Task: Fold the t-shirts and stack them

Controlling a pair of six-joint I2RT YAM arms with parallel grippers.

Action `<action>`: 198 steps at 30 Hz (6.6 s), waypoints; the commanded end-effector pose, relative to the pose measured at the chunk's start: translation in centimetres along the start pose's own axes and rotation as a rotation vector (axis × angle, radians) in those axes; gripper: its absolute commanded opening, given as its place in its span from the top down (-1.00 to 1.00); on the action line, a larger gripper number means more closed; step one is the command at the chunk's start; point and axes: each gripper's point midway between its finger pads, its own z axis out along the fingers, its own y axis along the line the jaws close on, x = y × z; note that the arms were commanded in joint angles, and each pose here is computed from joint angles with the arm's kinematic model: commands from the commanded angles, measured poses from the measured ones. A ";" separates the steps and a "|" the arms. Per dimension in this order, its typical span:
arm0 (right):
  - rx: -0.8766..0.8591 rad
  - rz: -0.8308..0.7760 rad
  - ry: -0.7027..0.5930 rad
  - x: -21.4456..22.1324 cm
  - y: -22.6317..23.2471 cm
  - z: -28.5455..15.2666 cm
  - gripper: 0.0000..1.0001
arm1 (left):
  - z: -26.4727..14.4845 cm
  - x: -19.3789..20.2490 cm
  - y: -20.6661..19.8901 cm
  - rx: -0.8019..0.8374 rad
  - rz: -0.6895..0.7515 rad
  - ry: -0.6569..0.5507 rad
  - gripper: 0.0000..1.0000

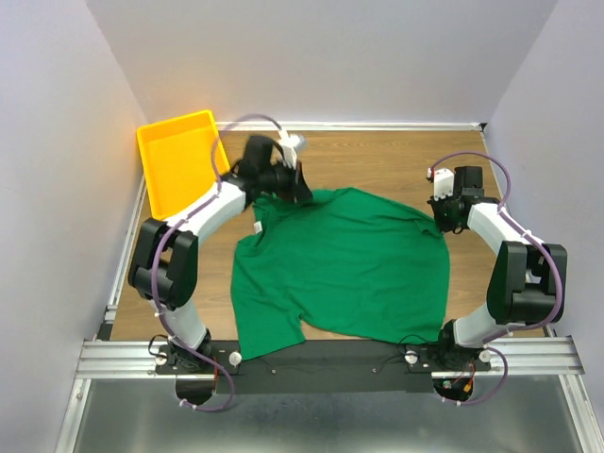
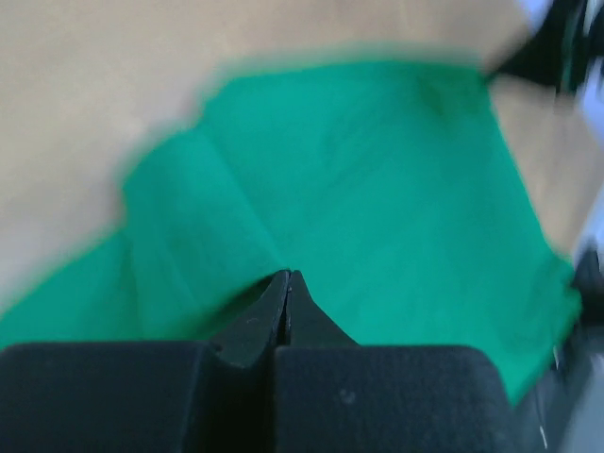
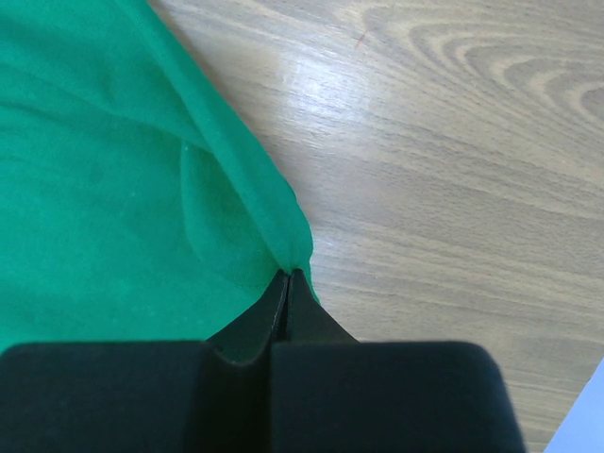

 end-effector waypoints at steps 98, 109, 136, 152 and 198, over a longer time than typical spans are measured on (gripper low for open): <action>0.531 -0.137 -1.035 -28.2 -9.5 -44.3 0.99 | -38.3 -29.7 -16.5 -0.602 0.370 -1.310 1.00; 0.907 -0.080 -1.477 -24.7 -8.8 -66.3 0.99 | -52.6 -30.2 -28.2 -0.313 0.453 -1.704 1.00; 0.225 -0.274 -0.699 -13.2 -2.7 -14.0 0.99 | -4.8 -13.5 2.5 -0.534 0.267 -0.531 1.00; 0.249 -0.109 -0.372 -14.2 -8.7 6.5 0.99 | 7.9 -11.0 17.0 -0.659 0.004 -0.189 1.00; 0.519 -0.128 -1.501 -25.7 -4.3 -57.8 0.99 | -46.3 -31.0 -28.1 -0.168 0.403 -1.618 1.00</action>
